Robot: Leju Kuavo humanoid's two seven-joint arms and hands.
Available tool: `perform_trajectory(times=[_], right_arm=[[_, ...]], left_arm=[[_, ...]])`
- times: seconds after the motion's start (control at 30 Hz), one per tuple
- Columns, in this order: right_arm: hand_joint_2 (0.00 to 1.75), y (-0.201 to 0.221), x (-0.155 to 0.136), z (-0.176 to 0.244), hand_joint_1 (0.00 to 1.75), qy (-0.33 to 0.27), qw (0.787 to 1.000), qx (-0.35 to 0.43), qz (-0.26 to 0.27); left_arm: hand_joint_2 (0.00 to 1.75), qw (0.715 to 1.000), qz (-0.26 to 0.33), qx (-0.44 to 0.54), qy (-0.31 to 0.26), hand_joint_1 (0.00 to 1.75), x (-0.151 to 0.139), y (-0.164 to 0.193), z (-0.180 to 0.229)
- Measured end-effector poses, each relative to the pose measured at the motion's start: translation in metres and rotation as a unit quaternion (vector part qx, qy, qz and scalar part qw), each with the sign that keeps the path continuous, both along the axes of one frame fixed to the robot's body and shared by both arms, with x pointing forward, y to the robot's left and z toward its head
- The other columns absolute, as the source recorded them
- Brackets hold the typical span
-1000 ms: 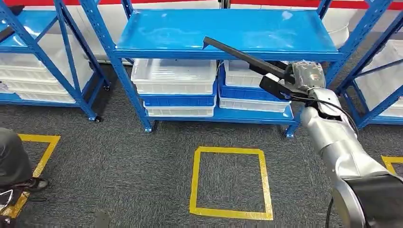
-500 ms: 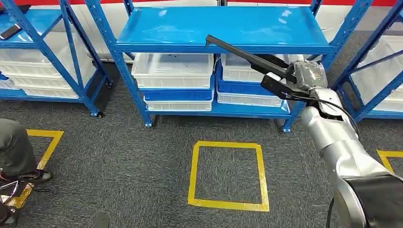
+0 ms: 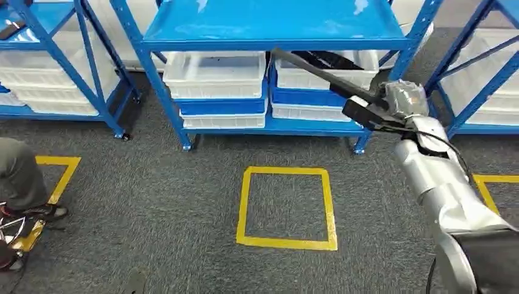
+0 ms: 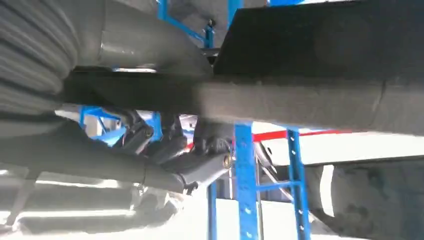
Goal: Take the parts from the cabinet and place them on the table.
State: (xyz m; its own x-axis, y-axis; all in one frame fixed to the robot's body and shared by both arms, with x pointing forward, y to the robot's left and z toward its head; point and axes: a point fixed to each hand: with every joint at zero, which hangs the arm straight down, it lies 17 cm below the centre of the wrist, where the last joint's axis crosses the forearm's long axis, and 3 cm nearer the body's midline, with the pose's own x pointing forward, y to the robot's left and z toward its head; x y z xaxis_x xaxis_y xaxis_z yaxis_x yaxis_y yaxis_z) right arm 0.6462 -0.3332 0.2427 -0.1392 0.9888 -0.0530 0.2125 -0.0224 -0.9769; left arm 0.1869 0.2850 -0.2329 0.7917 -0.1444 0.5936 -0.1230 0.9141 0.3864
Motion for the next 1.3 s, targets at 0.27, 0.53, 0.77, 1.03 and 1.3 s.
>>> perform_trajectory(times=[0.27, 0.53, 0.77, 1.03, 1.3], right_arm=[[1.75, 0.001, 0.0, -0.002, 1.75, 0.002, 1.0, 0.001, 0.0], [1.75, -0.003, -0.001, -0.003, 1.75, 0.001, 1.0, 0.0, -0.004], [1.75, -0.016, -0.001, 0.002, 1.75, -0.003, 1.0, -0.002, -0.014], [1.75, -0.015, -0.004, -0.006, 1.75, 0.001, 1.0, 0.001, -0.012], [1.75, -0.014, -0.003, -0.001, 1.75, -0.004, 1.0, -0.003, -0.011]], left_arm=[[1.75, 1.0, -0.001, -0.001, 0.002, 0.0, -0.003, -0.001, -0.001], [1.75, 1.0, 0.0, 0.006, -0.006, 0.0, 0.008, 0.008, 0.002], [1.75, 1.0, -0.003, -0.004, -0.008, 0.0, 0.01, -0.005, 0.003], [1.75, 1.0, -0.003, 0.003, -0.007, 0.0, 0.006, 0.002, 0.002], [1.75, 1.0, -0.006, 0.003, -0.007, 0.0, 0.005, -0.001, 0.002]])
